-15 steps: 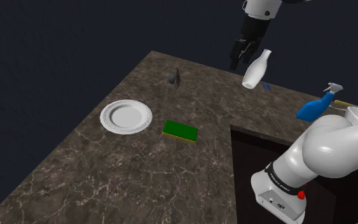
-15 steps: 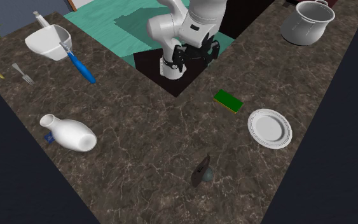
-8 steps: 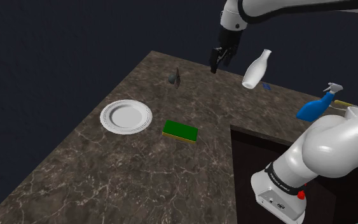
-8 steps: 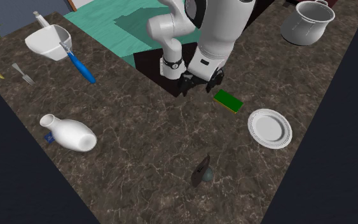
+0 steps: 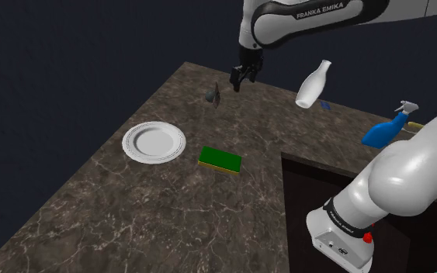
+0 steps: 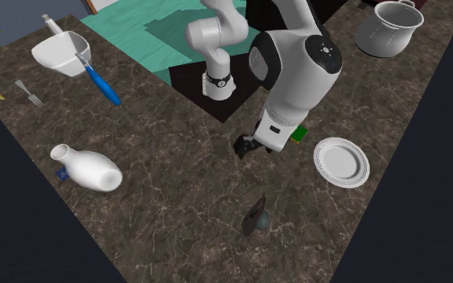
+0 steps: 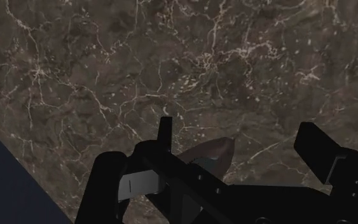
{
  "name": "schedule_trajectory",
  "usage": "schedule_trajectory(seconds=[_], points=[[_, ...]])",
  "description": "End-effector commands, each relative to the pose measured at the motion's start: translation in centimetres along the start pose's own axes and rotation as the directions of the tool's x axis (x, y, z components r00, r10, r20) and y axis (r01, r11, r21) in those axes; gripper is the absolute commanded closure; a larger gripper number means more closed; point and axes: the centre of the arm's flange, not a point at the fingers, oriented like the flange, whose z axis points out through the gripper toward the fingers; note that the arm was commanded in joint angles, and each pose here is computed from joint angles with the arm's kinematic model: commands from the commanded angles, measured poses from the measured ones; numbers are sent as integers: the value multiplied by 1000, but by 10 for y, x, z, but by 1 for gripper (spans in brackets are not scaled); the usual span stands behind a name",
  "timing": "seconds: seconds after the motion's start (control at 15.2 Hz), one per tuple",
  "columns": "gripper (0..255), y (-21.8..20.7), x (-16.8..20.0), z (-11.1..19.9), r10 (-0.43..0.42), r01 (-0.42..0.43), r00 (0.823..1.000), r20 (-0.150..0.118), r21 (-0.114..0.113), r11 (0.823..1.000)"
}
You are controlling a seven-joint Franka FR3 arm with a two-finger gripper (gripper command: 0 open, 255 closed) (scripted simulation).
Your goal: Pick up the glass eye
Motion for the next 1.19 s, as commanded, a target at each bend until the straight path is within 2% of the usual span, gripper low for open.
schedule_trajectory(seconds=[0.0,0.73,1.12], points=[[0,-2,20,15,-5,4,1000,-9,-20,1000],[0,-15,137,90,-30,23,998,-54,-126,992],[0,-22,137,121,-30,23,998,-54,-126,992]])
